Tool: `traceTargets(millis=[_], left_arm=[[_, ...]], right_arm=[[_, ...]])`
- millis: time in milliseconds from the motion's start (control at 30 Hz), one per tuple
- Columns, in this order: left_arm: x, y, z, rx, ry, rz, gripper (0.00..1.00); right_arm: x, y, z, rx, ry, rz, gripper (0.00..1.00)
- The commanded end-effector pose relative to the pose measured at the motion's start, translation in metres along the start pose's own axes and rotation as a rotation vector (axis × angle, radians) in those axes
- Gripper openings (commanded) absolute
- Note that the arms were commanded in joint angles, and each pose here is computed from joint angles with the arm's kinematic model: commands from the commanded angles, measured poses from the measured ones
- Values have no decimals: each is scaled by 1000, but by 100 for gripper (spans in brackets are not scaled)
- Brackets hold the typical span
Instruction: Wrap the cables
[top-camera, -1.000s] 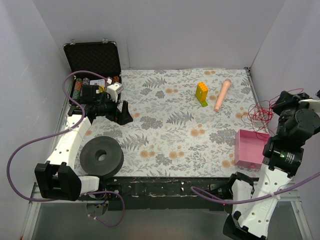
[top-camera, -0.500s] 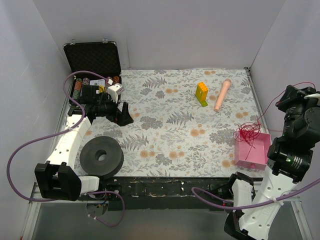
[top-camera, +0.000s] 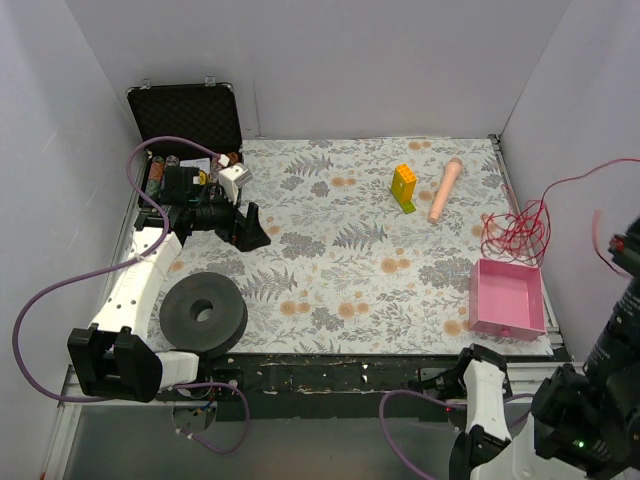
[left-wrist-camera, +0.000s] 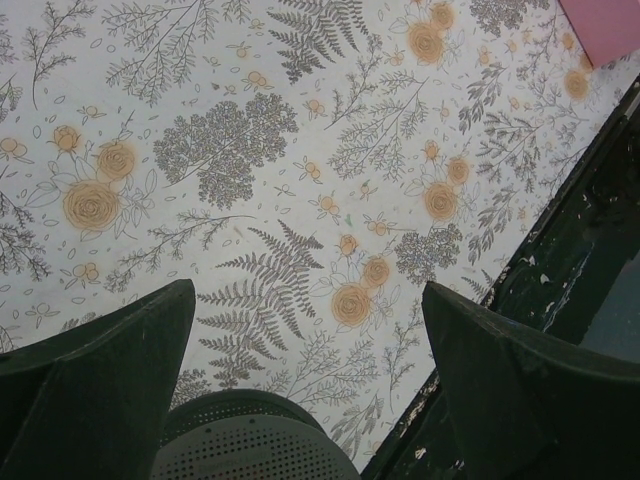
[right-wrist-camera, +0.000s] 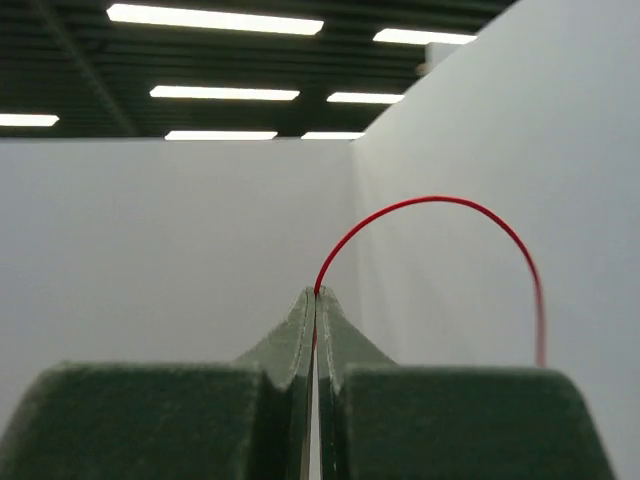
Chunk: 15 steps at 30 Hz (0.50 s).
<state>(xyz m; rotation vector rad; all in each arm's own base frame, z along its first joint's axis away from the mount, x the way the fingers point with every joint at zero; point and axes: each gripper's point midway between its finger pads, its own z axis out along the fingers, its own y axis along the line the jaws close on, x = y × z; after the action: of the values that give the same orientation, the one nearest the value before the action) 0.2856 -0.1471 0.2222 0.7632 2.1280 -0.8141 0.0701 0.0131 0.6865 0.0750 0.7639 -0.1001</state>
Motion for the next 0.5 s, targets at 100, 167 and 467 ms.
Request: traceTargets(millis=[100, 167, 467], left_arm=[[-5, -10, -7, 19, -23, 56, 98], [-6, -9, -5, 21, -21, 43, 98], [-12, -13, -4, 28, -33, 42, 98]], right_arm=[[219, -127, -41, 523, 541, -202, 1], [288, -121, -57, 467, 803, -202, 1], [215, -85, -4, 281, 597, -138, 1]])
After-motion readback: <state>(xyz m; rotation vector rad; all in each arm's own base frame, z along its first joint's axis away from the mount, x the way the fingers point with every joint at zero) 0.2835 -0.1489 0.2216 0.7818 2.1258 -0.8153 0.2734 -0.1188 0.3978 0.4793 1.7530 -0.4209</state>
